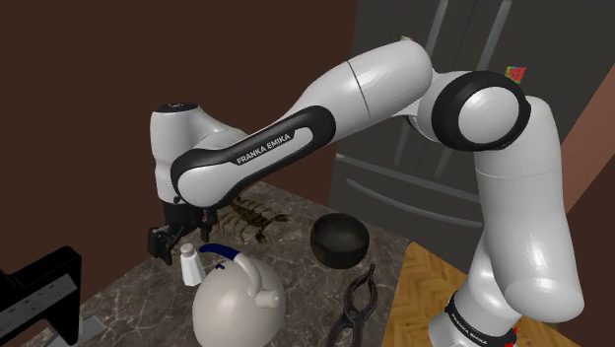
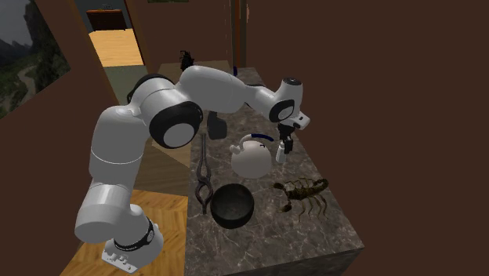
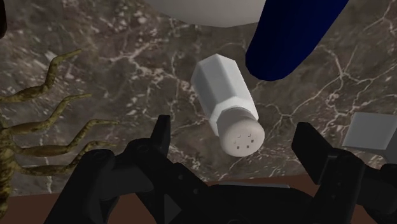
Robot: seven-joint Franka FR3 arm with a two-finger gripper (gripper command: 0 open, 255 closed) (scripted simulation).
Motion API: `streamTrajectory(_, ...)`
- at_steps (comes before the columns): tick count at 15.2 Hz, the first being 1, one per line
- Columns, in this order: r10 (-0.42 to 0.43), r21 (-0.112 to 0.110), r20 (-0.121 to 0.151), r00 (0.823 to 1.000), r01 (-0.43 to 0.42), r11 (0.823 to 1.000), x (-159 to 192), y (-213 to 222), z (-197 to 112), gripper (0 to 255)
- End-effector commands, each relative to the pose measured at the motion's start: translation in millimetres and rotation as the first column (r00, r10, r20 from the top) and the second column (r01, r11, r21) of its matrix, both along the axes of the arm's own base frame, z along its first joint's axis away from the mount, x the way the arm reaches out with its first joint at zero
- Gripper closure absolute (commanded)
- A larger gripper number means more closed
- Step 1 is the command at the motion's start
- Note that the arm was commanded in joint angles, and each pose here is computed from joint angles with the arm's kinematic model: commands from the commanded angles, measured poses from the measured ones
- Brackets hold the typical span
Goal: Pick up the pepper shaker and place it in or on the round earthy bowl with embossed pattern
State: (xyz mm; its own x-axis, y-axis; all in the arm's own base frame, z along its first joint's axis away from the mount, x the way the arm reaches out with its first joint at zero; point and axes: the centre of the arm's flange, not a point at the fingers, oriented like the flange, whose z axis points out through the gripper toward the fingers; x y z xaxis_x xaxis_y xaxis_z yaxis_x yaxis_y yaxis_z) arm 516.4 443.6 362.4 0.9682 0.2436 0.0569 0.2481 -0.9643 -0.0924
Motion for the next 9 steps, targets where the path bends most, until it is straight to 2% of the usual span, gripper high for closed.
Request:
streamTrajectory(1, 0.000, 0.000, 0.000, 1.000, 0.000, 1.000, 0.1, 0.1, -0.5, 0)
streamTrajectory(5, 0.000, 0.000, 0.000, 1.000, 0.000, 1.000, 0.0, 0.1, -0.4, 0)
streamTrajectory(6, 0.000, 0.000, 0.000, 1.000, 0.000, 1.000, 0.0, 0.1, -0.4, 255)
streamTrajectory(9, 0.000, 0.000, 0.000, 1.000, 0.000, 1.000, 0.1, 0.1, -0.4, 255)
